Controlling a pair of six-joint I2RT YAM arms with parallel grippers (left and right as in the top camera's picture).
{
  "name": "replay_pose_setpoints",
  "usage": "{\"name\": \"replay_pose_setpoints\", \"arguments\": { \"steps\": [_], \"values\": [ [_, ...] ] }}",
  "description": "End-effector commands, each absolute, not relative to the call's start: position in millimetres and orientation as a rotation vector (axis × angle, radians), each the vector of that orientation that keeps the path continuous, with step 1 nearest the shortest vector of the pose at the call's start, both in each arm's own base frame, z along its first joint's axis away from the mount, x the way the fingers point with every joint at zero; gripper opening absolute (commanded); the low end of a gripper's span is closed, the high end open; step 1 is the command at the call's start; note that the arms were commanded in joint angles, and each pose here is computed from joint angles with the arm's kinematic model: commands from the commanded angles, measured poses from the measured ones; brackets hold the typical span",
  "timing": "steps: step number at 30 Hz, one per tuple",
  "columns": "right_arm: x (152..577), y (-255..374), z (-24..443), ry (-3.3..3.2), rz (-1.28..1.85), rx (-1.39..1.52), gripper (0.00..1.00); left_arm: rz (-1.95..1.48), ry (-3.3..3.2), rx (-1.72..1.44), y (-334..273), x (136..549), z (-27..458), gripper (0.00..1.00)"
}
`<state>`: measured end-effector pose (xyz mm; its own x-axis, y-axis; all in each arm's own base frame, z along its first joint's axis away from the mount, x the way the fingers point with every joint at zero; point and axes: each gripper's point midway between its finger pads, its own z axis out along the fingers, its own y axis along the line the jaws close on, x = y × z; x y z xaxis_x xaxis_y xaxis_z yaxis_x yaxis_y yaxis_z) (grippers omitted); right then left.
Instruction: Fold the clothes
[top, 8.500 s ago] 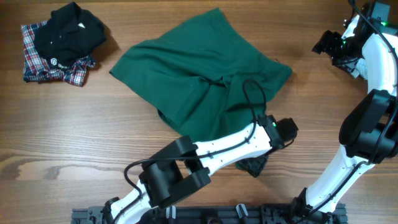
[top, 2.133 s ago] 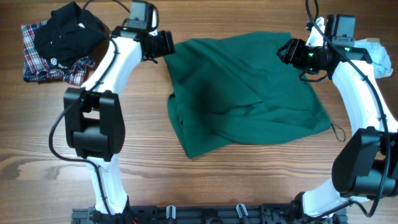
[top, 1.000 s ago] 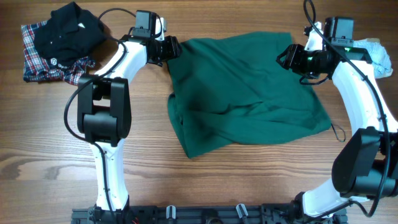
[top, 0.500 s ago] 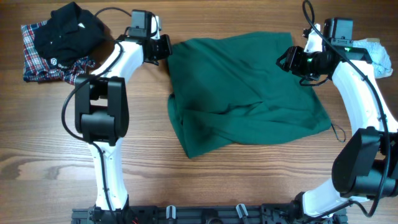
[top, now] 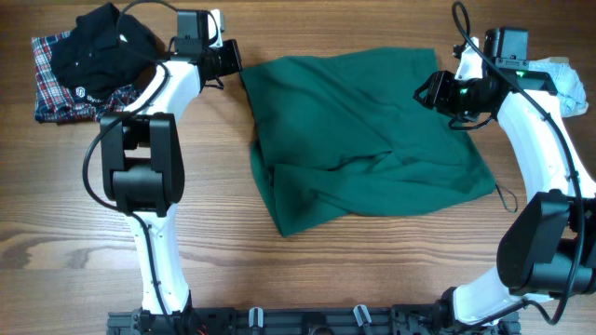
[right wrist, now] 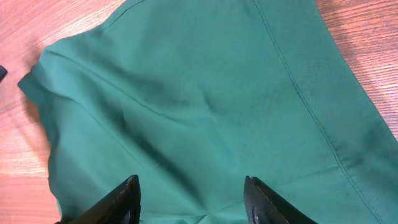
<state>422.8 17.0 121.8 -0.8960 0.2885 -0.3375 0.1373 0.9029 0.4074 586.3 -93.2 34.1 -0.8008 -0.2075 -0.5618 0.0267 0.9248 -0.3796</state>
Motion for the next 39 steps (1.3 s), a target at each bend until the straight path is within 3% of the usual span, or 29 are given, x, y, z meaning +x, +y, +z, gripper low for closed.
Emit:
{"name": "replay_pose_setpoints", "arguments": {
  "steps": [1, 2, 4, 10, 15, 20, 23, 26, 30, 39],
  "values": [
    [424.1, 16.5, 119.0, 2.676, 0.539, 0.291, 0.54, -0.517, 2.504, -0.097, -94.8, 578.2, 22.5, 0.27],
    [424.4, 16.4, 119.2, 2.675, 0.539, 0.290, 0.54, -0.543, 2.532, -0.095, -97.9, 571.7, 19.4, 0.49],
    [424.4, 16.4, 119.1, 2.675, 0.539, 0.289, 0.54, -0.541, 2.573, -0.107, -97.1, 563.6, 13.7, 0.71],
    [425.0, 16.5, 119.4, 2.672, 0.539, 0.288, 0.54, -0.592, 2.612, -0.156, -101.2, 554.8, 10.3, 0.72],
    [424.9, 16.5, 119.4, 2.673, 0.539, 0.288, 0.54, -0.655, 2.616, -0.116, -118.1, 550.4, 12.2, 0.60],
    [424.3, 16.6, 119.2, 2.676, 0.540, 0.288, 0.54, -0.659, 2.624, -0.052, -144.6, 545.0, 11.3, 0.60],
    [424.0, 16.6, 119.0, 2.677, 0.540, 0.288, 0.54, -0.612, 2.635, -0.061, -141.9, 545.3, 5.3, 0.54],
    [422.7, 16.7, 118.4, 2.683, 0.540, 0.289, 0.54, -0.610, 2.654, -0.071, -139.5, 543.3, -3.9, 0.37],
    [422.6, 16.7, 118.3, 2.683, 0.540, 0.289, 0.53, -0.607, 2.654, -0.071, -139.4, 544.6, -10.0, 0.04],
    [419.6, 13.9, 115.8, 2.700, 0.516, 0.301, 0.53, -0.429, 2.515, -0.098, -113.2, 579.8, 1.9, 0.04]
  ]
}}
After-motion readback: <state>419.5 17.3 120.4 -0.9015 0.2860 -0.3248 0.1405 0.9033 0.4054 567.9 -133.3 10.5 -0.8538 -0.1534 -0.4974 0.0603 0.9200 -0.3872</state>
